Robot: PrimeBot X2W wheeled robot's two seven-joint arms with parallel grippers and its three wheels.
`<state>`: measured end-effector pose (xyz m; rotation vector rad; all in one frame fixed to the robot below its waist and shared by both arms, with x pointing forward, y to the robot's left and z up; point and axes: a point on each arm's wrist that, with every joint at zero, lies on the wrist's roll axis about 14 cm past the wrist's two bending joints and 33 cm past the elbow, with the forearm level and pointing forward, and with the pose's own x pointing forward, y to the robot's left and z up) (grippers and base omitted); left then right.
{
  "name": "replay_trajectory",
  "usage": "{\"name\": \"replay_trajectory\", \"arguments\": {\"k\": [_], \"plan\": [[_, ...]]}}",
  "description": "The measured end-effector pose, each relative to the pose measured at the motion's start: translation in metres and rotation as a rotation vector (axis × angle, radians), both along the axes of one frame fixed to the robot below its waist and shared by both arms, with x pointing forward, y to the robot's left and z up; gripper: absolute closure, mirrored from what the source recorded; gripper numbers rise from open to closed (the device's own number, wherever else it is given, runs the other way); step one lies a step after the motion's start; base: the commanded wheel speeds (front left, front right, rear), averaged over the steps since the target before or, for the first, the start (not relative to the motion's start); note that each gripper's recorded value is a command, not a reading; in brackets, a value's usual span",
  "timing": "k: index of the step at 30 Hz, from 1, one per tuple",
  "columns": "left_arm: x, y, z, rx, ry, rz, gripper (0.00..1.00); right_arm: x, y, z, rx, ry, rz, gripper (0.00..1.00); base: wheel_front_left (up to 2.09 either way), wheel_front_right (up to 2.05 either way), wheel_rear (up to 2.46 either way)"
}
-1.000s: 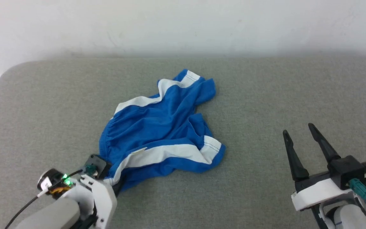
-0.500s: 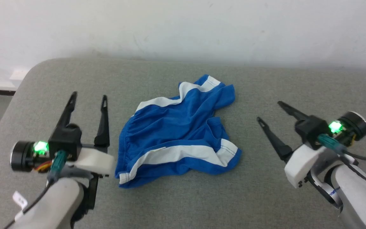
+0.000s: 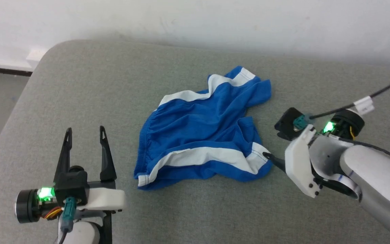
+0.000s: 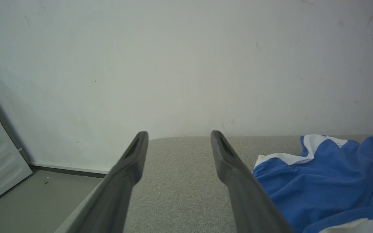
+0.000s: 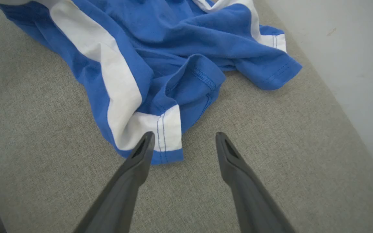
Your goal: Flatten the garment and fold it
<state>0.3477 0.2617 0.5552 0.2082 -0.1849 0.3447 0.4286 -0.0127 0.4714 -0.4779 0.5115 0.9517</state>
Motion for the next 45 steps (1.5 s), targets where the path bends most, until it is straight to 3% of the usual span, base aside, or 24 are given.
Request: {"name": "replay_trajectory", "arguments": {"k": [11,13,14,17,20,27,32,35,42,43,44,45], "plan": [[0.005,0.006,-0.020,-0.015,0.052,0.010,0.00,-0.017,0.008,-0.089,-0.110,0.287,-0.025,0.00,0.00,0.00,0.00],[0.006,0.006,-0.021,-0.014,0.055,0.008,0.00,-0.015,0.010,-0.088,-0.075,0.276,-0.028,0.96,0.00,0.00,0.00],[0.007,0.006,-0.022,-0.014,0.055,0.007,0.00,-0.013,0.012,-0.086,-0.048,0.257,-0.029,1.00,0.00,0.00,0.00],[0.009,0.004,-0.022,-0.016,0.055,-0.004,0.00,-0.006,0.016,-0.073,0.055,0.181,-0.031,1.00,0.00,0.00,0.00],[0.007,0.002,-0.022,-0.008,0.053,-0.016,0.00,0.010,0.019,-0.035,0.253,0.082,-0.077,1.00,0.00,0.00,0.00],[0.004,-0.012,-0.025,-0.011,0.059,-0.072,0.00,0.028,-0.043,0.024,0.479,-0.110,-0.235,1.00,0.00,0.00,0.00],[0.011,-0.027,-0.022,-0.013,0.046,-0.126,0.00,0.010,-0.111,0.003,0.439,-0.104,-0.400,1.00,0.00,0.00,0.00],[0.016,-0.038,-0.021,-0.008,0.043,-0.166,0.00,-0.017,-0.151,-0.036,0.323,-0.051,-0.484,1.00,0.00,0.00,0.00],[0.020,-0.051,-0.022,-0.009,0.046,-0.212,0.00,-0.078,-0.174,-0.094,0.269,0.119,-0.621,1.00,0.00,0.00,0.00],[0.020,-0.053,-0.022,-0.010,0.047,-0.219,0.00,-0.077,-0.175,-0.092,0.282,0.107,-0.632,0.71,0.00,0.00,0.00],[0.020,-0.054,-0.022,-0.010,0.047,-0.223,0.00,-0.076,-0.175,-0.090,0.299,0.093,-0.646,0.00,0.00,0.00,0.00],[0.020,-0.055,-0.022,-0.006,0.046,-0.228,0.00,-0.074,-0.177,-0.086,0.316,0.070,-0.660,0.00,0.00,0.00,0.00]]}}
